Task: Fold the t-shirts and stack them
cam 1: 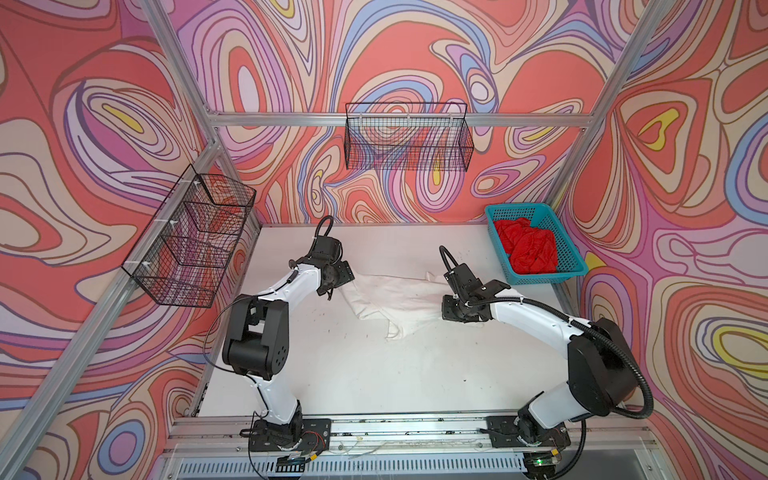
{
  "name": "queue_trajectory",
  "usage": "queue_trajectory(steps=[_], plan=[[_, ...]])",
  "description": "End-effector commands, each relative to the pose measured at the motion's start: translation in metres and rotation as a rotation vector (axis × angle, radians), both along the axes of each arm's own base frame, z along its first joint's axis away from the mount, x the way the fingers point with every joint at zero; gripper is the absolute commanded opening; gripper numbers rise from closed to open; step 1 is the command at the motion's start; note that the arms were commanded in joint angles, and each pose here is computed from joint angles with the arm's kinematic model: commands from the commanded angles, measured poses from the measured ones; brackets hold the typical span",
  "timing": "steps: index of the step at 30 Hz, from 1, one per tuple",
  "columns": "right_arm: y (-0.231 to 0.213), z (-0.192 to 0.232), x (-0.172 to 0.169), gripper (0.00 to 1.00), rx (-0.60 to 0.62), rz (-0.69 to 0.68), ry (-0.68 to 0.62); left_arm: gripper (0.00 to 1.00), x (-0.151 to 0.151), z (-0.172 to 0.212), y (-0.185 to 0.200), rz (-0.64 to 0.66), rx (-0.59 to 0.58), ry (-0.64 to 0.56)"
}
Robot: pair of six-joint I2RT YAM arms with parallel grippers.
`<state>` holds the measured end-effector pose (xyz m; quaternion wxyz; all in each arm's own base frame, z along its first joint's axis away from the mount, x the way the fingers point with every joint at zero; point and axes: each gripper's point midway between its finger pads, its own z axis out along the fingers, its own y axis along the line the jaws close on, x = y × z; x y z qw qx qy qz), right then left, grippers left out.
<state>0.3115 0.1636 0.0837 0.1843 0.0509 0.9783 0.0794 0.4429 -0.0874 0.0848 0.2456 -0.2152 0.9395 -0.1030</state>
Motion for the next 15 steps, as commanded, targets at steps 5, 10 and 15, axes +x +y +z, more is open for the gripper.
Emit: queue_trajectory(steps=[5,10,15], plan=[[0.000,0.011,-0.002,0.00,-0.010,0.031,-0.008,0.82,0.055,0.006,-0.017,-0.034,-0.032,-0.065],[-0.001,0.010,-0.002,0.00,-0.011,0.023,-0.008,0.70,0.059,-0.013,-0.028,-0.053,-0.079,-0.010],[-0.001,0.011,-0.001,0.00,-0.019,0.025,-0.010,0.56,0.054,-0.027,-0.031,-0.067,-0.081,0.024]])
